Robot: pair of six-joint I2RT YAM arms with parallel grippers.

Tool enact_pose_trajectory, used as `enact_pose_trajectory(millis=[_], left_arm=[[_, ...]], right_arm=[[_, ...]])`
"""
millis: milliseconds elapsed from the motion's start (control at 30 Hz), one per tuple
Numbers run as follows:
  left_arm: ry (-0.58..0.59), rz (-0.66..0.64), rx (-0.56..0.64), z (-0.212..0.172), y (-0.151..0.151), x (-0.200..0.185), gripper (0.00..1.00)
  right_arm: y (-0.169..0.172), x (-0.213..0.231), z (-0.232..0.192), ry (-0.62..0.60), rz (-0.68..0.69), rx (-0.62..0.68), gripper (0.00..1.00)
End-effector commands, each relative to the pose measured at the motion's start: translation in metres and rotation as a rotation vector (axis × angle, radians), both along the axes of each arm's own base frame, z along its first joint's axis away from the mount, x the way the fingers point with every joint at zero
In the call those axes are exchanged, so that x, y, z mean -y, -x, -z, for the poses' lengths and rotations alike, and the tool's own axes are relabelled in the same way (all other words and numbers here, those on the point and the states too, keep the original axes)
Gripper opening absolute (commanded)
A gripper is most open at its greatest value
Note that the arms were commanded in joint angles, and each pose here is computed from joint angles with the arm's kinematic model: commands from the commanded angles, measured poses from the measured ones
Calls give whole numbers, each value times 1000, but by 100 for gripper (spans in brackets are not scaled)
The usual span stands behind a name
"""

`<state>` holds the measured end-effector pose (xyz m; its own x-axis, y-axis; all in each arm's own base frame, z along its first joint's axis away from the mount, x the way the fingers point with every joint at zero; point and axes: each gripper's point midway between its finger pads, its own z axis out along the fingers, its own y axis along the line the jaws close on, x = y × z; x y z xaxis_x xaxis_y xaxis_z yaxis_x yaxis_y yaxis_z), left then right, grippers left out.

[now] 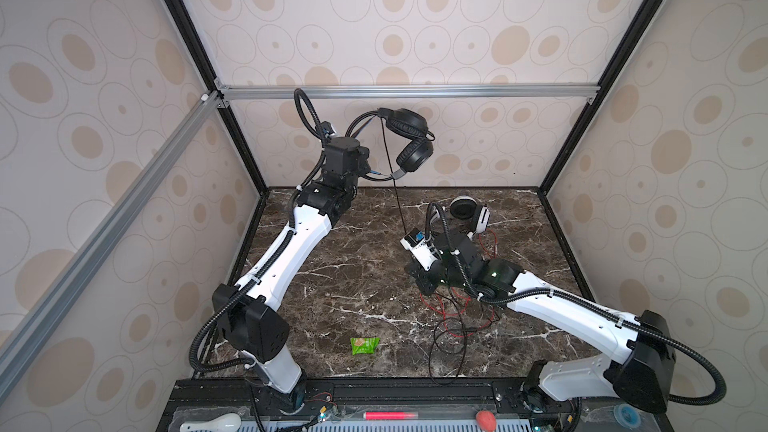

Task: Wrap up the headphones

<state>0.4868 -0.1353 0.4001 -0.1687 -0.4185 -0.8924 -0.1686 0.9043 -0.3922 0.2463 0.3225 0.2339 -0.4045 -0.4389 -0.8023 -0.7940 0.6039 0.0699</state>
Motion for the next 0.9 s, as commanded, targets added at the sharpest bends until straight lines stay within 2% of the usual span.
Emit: enact_pose_trajectory(millis=[0, 167, 333, 600, 867], left_arm=[[-25, -90, 135, -35, 5, -13, 0], [-179, -125, 104, -15, 9, -10, 0], [-372, -86, 66, 6, 20, -2, 0], [-725, 194, -33, 51, 45, 29, 0], [-814, 422, -108, 84, 87, 38, 0]], right_arm=[[10, 8, -20, 76, -36, 64, 0], [5, 9, -40, 162, -76, 130, 0], [-10, 15, -62, 230, -57, 225, 0], [-35, 27, -76, 336, -31, 276, 0], [-62, 45, -76, 519, -6, 342, 0]])
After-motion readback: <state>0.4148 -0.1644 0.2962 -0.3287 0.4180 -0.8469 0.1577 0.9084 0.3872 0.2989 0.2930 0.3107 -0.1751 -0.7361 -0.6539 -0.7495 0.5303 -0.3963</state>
